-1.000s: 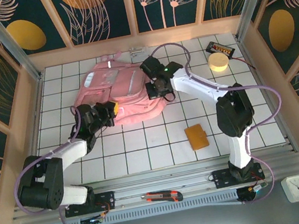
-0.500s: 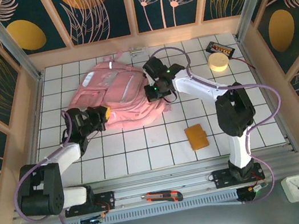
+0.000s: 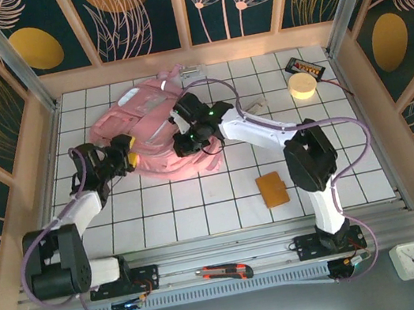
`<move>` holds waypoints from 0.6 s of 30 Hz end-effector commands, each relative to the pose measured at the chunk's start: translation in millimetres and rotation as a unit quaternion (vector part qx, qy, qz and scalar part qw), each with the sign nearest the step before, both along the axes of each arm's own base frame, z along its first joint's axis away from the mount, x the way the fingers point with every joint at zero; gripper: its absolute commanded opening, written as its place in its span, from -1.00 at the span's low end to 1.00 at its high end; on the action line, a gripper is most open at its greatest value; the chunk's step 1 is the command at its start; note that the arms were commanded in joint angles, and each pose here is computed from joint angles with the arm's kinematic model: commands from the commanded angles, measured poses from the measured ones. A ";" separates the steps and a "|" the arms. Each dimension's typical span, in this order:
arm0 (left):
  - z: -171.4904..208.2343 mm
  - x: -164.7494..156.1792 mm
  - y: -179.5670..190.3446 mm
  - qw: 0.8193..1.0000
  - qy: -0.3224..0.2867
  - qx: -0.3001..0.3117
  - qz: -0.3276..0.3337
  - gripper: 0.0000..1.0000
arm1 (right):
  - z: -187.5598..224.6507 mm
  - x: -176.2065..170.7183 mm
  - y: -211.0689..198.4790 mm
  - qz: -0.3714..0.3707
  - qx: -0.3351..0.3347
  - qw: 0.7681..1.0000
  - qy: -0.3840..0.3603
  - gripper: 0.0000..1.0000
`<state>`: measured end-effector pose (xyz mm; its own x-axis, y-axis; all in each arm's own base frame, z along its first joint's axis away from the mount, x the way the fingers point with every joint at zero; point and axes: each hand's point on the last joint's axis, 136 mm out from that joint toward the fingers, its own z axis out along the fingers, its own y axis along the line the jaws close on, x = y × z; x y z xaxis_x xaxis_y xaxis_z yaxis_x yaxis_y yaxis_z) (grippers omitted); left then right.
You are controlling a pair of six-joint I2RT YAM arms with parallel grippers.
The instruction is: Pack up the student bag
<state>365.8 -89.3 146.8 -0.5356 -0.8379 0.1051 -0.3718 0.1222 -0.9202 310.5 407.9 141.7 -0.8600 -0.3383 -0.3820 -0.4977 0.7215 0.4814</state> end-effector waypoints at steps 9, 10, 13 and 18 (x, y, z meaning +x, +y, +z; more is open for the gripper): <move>-5.9 -35.2 -46.2 0.998 0.019 -0.045 -0.037 0.24 | 19.3 -6.5 23.8 0.030 0.032 0.999 0.003 -1.00; -5.8 -34.7 -48.7 0.998 0.018 -0.051 -0.038 0.23 | 19.4 -6.8 23.9 0.030 0.032 0.999 0.002 -1.00; -2.5 -31.3 -53.0 0.998 0.015 -0.053 -0.041 0.17 | 21.6 -9.6 25.7 0.031 0.033 0.999 0.001 -1.00; -2.2 -23.0 -60.0 0.997 0.013 -0.057 -0.047 -0.01 | 23.5 -16.8 28.9 0.037 0.031 0.999 -0.004 -1.00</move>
<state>331.9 -143.9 129.4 -0.6063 -0.7701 0.1985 -0.4173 0.0956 -0.9037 301.6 420.2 142.9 -0.8555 -0.3661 -0.3661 -0.5124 0.6999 0.4976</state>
